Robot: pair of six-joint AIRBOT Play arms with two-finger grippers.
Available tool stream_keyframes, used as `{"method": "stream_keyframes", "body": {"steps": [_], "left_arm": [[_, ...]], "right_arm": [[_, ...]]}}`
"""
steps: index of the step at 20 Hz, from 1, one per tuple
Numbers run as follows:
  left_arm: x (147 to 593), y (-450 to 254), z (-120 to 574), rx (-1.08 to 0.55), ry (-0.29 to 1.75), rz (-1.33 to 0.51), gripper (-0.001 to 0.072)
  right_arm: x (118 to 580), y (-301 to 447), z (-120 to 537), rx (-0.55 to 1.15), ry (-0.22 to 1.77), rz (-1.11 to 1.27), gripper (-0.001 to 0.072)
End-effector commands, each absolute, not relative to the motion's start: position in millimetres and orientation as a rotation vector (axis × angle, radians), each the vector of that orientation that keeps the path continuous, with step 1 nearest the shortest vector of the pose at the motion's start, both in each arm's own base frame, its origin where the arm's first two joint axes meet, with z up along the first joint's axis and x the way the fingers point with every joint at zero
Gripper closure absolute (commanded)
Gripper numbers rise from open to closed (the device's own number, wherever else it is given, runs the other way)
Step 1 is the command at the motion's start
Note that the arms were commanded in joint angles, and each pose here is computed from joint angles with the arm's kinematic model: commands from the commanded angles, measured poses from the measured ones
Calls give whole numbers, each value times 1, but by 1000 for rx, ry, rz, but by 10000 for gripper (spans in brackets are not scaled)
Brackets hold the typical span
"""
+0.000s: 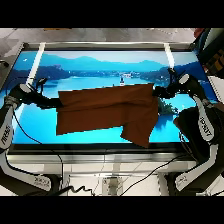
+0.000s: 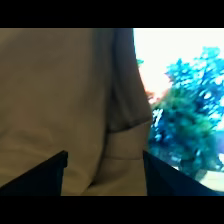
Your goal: Fold the clothes and pants, and hang the long-sleeved shirts on hangers.
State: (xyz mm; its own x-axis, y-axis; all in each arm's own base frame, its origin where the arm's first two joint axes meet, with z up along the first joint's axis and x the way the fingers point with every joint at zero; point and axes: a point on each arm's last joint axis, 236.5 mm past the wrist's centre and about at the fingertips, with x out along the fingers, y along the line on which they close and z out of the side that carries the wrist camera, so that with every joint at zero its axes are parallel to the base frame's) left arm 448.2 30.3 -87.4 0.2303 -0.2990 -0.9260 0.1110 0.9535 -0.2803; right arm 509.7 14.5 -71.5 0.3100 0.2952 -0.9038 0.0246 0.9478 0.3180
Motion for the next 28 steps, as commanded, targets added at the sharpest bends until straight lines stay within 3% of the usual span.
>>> {"method": "stream_keyframes", "body": {"steps": [1,2,3,9,13,16,19,23,25,27,28], "left_arm": [[431,26,-79,-188,1378,-327,13],[417,32,-74,-170,1423,-331,35],[403,43,-68,-153,1462,-316,120],[364,85,-27,-410,1403,-164,172],[323,74,-36,-557,1307,-171,172],[318,61,-47,-666,1221,-151,172],[308,47,-63,-683,1253,-177,172],[306,45,-68,-698,1256,-170,172],[305,45,-68,-698,1256,-170,172],[305,44,-68,-700,1259,-172,172],[303,43,-70,-704,1263,-172,172]], "right_arm": [[495,3,-58,255,1308,177,248],[483,-8,-51,229,1337,168,272],[468,-22,-45,210,1383,153,272],[353,-46,-43,410,1659,208,273],[316,4,-72,572,1558,318,274],[301,43,-101,778,1445,305,327],[285,66,-123,921,1394,286,327],[278,78,-127,970,1363,308,332],[278,78,-126,970,1362,310,471],[277,80,-125,938,1355,348,486],[277,80,-125,927,1352,359,575]]}}
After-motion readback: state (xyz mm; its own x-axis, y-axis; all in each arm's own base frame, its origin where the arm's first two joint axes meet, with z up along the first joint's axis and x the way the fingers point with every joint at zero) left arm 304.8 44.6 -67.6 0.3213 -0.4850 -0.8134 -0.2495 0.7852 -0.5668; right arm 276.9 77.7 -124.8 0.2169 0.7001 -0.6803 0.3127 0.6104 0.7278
